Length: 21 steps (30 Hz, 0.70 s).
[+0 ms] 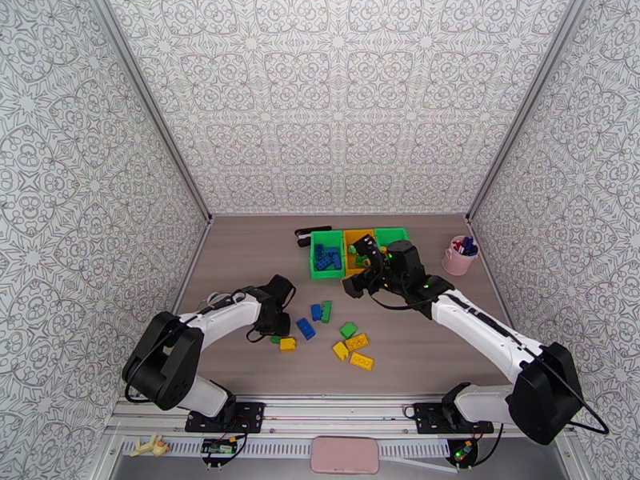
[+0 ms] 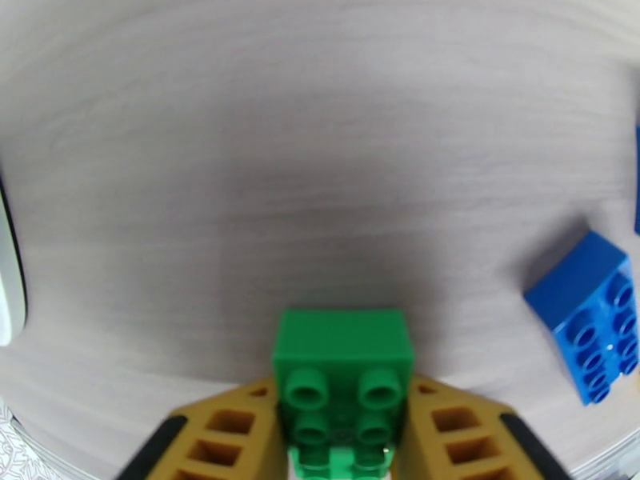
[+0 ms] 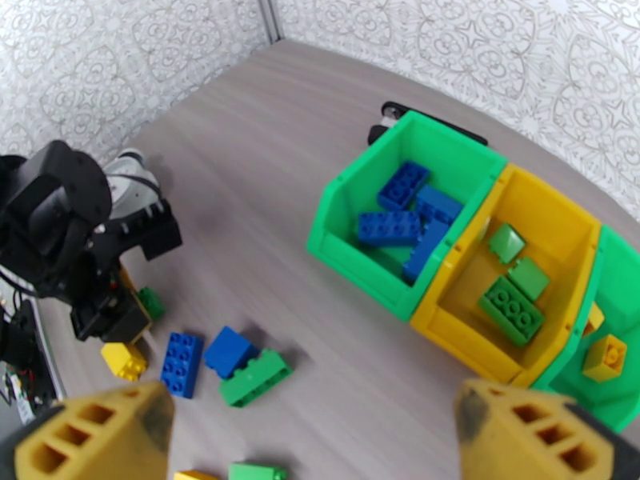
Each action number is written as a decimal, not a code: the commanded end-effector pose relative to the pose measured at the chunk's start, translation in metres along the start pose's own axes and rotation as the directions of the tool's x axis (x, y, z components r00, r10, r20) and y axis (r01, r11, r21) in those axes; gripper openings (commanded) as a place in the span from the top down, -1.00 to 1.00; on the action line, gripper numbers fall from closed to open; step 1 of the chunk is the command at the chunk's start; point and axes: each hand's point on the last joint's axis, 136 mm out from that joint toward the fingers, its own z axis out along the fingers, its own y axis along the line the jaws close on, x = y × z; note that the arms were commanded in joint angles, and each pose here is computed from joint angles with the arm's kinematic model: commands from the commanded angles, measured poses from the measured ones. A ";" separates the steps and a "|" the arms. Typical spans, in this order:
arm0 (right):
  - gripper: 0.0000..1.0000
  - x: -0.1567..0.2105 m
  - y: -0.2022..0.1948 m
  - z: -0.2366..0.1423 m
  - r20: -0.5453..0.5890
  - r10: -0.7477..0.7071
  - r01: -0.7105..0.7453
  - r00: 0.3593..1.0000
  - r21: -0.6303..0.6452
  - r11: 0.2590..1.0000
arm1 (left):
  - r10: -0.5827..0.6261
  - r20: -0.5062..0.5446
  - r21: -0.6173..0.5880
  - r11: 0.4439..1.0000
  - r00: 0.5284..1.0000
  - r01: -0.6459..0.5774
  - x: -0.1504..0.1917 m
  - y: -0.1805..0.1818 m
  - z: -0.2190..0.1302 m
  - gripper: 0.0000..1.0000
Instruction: Sort the legos into containers by color
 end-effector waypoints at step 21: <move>-0.92 -0.007 0.010 -0.026 0.076 0.002 -0.002 0.997 0.003 1.000 | 0.031 0.656 0.214 0.951 0.754 -0.224 -0.116 -0.100 -0.132 0.41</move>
